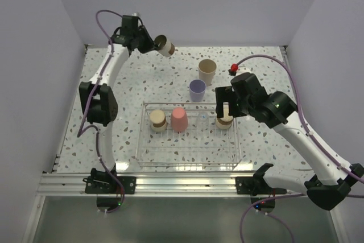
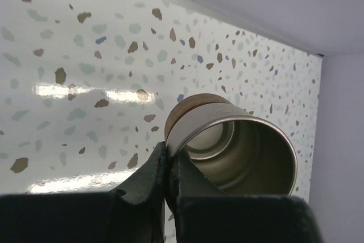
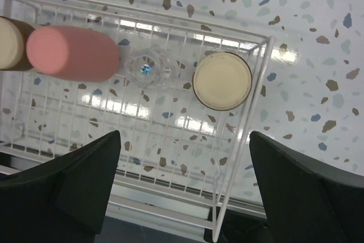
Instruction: Load the cups into the dish rack
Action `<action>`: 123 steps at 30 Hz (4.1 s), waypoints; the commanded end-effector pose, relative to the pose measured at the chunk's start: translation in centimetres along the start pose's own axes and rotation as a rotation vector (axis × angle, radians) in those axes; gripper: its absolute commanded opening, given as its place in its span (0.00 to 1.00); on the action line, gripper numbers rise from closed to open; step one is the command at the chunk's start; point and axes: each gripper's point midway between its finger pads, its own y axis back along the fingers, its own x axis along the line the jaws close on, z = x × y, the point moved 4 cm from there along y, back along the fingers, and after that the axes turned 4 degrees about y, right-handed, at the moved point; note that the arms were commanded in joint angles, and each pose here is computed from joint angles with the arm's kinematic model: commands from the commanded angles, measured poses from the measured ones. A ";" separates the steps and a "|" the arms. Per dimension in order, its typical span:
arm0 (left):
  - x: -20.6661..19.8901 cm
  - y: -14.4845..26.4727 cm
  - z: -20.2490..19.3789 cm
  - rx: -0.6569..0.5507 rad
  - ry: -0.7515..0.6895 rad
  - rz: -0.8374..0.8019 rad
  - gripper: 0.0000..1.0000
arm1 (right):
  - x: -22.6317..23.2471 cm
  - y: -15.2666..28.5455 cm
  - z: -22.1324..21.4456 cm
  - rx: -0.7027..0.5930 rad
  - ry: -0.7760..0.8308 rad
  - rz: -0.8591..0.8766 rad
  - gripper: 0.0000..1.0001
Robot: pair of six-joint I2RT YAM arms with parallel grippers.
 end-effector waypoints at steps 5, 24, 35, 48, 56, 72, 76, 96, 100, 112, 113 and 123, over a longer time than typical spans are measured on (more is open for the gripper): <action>-1.2 12.5 4.3 -0.110 -0.056 -0.127 0.00 | 4.1 -0.2 5.0 -0.113 -0.017 0.197 0.98; -0.8 31.4 -4.2 -0.187 -0.140 -0.239 0.00 | 16.5 1.1 10.2 -0.210 -0.184 1.049 0.98; -3.2 36.2 -6.3 -0.198 -0.060 -0.370 0.00 | 18.1 5.9 12.8 -0.290 -0.198 1.316 0.98; -4.6 37.4 -8.4 -0.193 0.062 -0.604 0.00 | 19.4 6.3 15.3 -0.281 -0.265 1.399 0.98; -5.1 38.4 -8.8 -0.198 0.070 -0.652 0.00 | 19.7 6.1 15.6 -0.270 -0.293 1.423 0.98; -5.3 39.5 -9.7 -0.210 0.106 -0.732 0.00 | 20.5 7.3 16.3 -0.263 -0.347 1.506 0.98; -5.3 39.8 -10.1 -0.207 0.112 -0.748 0.00 | 21.2 7.5 16.2 -0.253 -0.356 1.517 0.98; -3.9 39.1 -11.7 -0.185 0.154 -0.734 0.00 | 23.6 9.7 16.3 -0.231 -0.452 1.681 0.93; -3.8 39.0 -11.7 -0.185 0.159 -0.729 0.00 | 23.3 9.9 16.5 -0.233 -0.507 1.741 0.81; -3.3 38.4 -11.6 -0.182 0.149 -0.681 0.00 | 23.4 9.6 15.9 -0.204 -0.516 1.771 0.24; -3.1 38.2 -11.8 -0.178 0.147 -0.665 0.00 | 23.5 9.5 15.8 -0.199 -0.509 1.758 0.19; -1.5 37.5 -10.9 -0.191 0.092 -0.453 0.64 | 23.0 8.9 15.4 -0.220 -0.463 1.646 0.00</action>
